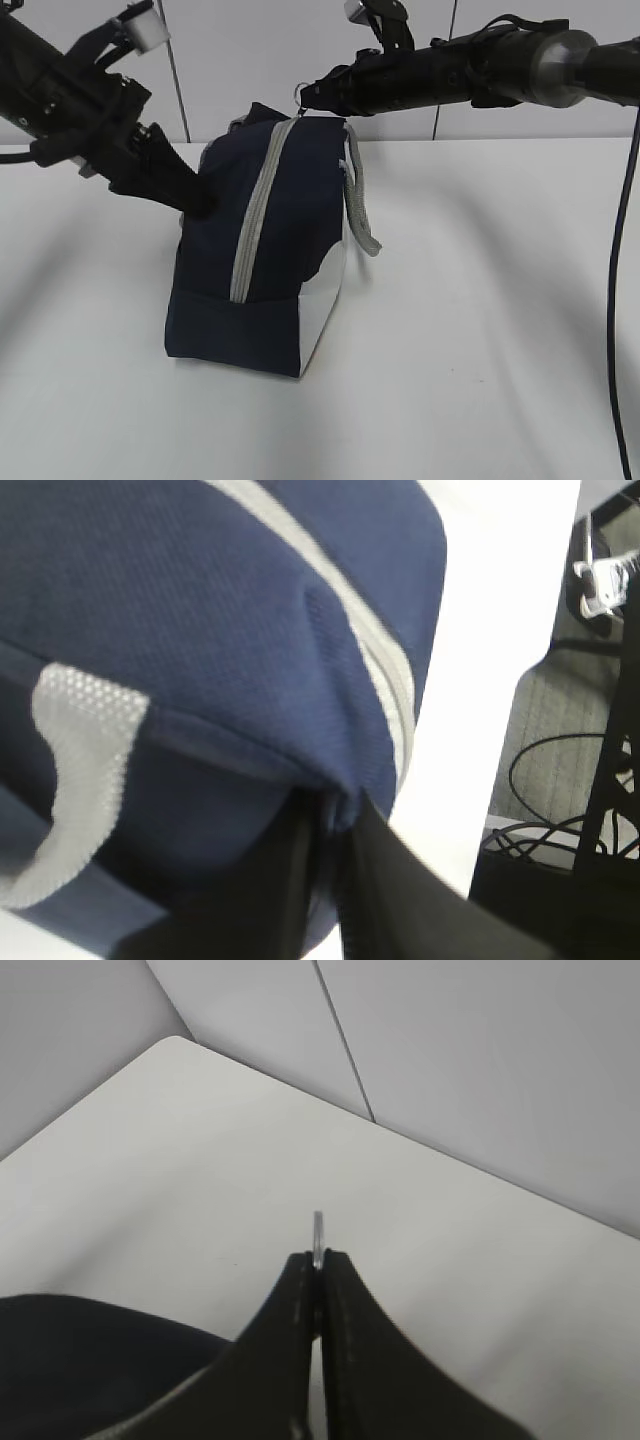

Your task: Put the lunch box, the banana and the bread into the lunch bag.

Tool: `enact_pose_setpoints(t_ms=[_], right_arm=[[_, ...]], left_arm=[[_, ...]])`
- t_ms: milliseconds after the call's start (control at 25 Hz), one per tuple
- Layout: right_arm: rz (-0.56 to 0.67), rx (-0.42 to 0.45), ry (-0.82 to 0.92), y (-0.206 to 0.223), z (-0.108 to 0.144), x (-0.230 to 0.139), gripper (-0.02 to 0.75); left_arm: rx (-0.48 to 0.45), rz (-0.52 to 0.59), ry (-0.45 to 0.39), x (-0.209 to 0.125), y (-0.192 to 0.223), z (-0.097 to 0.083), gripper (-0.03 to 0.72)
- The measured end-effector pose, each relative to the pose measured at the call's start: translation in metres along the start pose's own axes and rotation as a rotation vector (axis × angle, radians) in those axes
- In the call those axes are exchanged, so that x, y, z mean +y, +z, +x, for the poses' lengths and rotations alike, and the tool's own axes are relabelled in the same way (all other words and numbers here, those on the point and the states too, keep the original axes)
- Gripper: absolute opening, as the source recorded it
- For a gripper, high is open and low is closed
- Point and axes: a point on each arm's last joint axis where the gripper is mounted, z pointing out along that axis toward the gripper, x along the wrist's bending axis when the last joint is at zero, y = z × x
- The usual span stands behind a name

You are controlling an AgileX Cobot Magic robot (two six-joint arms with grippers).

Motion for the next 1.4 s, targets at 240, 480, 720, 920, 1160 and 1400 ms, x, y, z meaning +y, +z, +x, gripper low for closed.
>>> enact_pose_setpoints(t_ms=[240,480,720,920,1160,1400], right_arm=[[0.002,0.008,0.001,-0.001,0.000,0.000,-0.016],[0.004,0.020,0.001,-0.001,0.001,0.000,-0.016],[0.007,0.032,0.001,-0.001,0.002,-0.001,-0.016],[0.008,0.039,0.001,-0.001,0.002,-0.001,-0.016],[0.009,0.041,0.004,-0.001,0.002,-0.001,-0.016],[0.009,0.041,0.004,-0.001,0.002,-0.001,-0.016]], left_arm=[[0.046,-0.046,-0.095,0.005,-0.024,0.000,0.312],[0.104,-0.091,-0.182,0.006,-0.038,0.002,0.437],[0.273,-0.313,-0.239,0.024,-0.051,0.014,0.442],[0.348,-0.494,-0.327,0.035,-0.056,0.027,0.409],[0.310,-0.517,-0.423,0.035,-0.034,0.052,0.363],[0.228,-0.515,-0.482,0.043,-0.018,0.072,0.359]])
